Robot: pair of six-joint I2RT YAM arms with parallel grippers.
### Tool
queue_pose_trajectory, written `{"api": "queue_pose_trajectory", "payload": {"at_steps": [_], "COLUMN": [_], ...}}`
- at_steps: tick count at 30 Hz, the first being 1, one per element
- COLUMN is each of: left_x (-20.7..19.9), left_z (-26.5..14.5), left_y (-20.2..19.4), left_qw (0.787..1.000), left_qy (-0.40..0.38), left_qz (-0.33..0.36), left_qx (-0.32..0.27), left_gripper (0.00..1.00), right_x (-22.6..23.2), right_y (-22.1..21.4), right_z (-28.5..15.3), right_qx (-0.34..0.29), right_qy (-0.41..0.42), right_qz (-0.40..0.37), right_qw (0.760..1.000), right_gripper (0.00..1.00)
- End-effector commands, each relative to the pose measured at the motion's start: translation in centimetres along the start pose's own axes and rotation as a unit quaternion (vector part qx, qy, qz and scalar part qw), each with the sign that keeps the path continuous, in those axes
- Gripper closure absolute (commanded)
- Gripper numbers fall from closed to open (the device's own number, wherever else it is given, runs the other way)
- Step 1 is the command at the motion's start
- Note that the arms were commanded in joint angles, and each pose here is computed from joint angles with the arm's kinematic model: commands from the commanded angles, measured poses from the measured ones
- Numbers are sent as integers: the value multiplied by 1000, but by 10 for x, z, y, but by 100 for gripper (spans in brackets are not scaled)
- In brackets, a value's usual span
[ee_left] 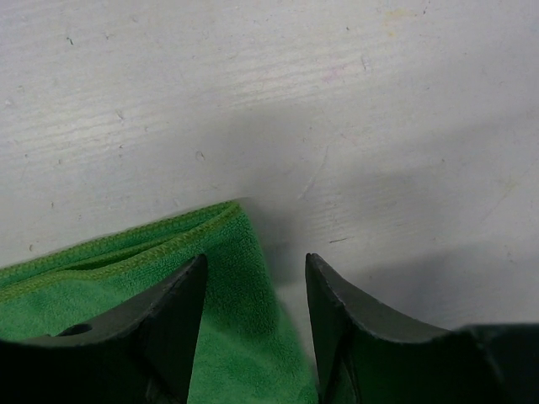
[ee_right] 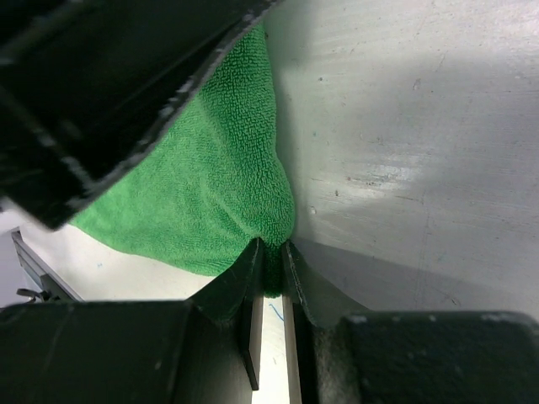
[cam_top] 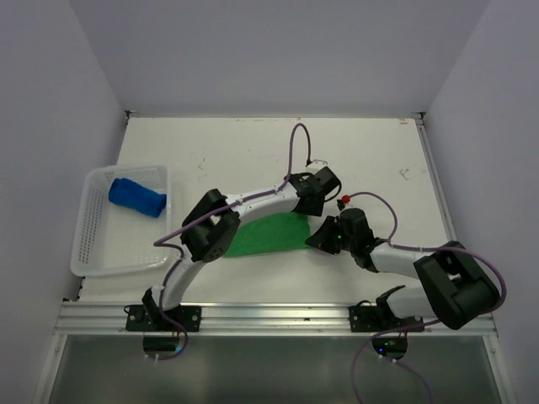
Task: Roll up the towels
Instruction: Roll the towel
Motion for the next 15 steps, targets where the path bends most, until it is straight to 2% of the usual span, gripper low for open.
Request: {"api": "queue_pose_trajectory", "payload": {"at_steps": [1, 11, 15], "left_x": [-3, 12, 10], "left_z": [4, 15, 20], "left_y": [-2, -14, -15], "left_qw": [1000, 998, 998], "left_qy": [10, 51, 51], "left_qz": [10, 30, 33], "left_qx": [-1, 5, 7], "left_gripper": [46, 51, 59], "right_x": [-24, -27, -28], "right_y": [-30, -34, -35], "right_z": [-3, -4, -6], "right_qx": [66, 67, 69], "right_qy": [-63, -66, -70], "right_qz": [0, -7, -14], "right_qw": [996, 996, 995], "right_gripper": [85, 87, 88]}}
Point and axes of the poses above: each gripper's point midway between its finger pads, its own z axis out along the fingers, its own x axis along the line the jaws close on, y = z × x, the point moved 9 cm from there along -z, back along the fingers, and after that the axes turned 15 degrees about -z, right-handed, at the moved point
